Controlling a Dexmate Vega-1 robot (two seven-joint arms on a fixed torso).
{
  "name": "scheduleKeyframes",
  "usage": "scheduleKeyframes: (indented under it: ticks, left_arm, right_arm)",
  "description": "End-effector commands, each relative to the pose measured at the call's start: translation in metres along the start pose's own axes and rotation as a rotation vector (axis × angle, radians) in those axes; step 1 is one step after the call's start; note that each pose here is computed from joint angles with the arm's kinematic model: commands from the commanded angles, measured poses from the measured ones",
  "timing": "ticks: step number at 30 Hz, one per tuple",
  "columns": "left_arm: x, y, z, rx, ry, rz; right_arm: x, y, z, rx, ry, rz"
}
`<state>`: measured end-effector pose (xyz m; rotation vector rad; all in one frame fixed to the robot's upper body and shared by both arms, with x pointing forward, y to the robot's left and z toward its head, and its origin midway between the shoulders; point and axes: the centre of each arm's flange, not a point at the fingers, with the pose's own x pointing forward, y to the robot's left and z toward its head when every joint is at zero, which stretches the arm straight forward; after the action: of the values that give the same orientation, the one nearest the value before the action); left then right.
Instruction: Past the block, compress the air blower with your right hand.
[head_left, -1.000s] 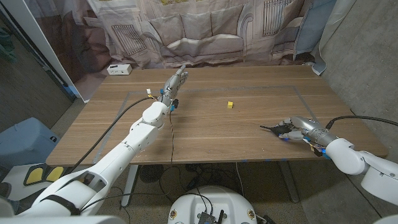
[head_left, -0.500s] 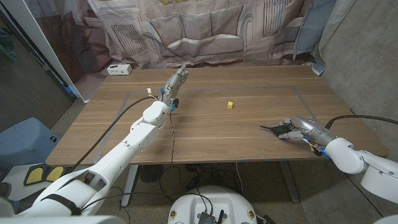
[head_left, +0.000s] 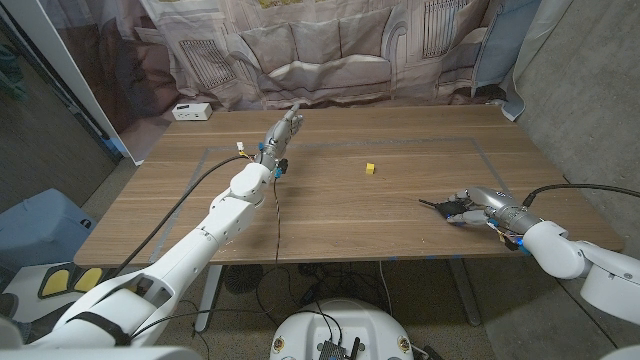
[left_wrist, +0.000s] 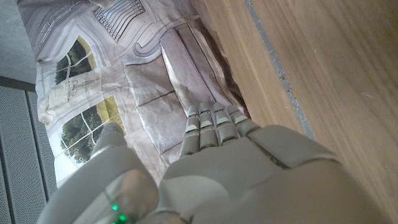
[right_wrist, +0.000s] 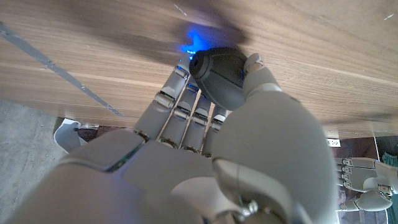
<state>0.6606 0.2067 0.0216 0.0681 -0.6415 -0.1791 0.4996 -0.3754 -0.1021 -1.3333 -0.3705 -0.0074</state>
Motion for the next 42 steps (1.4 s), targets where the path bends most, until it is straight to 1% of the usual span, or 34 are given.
scheduleKeyframes:
  ticks: [1, 34, 42]
  left_arm:
    - [0.001, -0.001, 0.0008, 0.002, -0.001, 0.0]
    - [-0.0021, -0.0012, 0.0026, 0.004, -0.002, 0.0]
    - [-0.0017, -0.0024, 0.0005, 0.0, 0.0, -0.002]
  right_arm:
    - [-0.0011, -0.0001, -0.0007, -0.016, 0.002, -0.007]
    - [-0.0053, -0.0024, 0.0011, -0.056, 0.009, -0.027]
    - [-0.0071, -0.0033, 0.0012, -0.056, 0.014, -0.026]
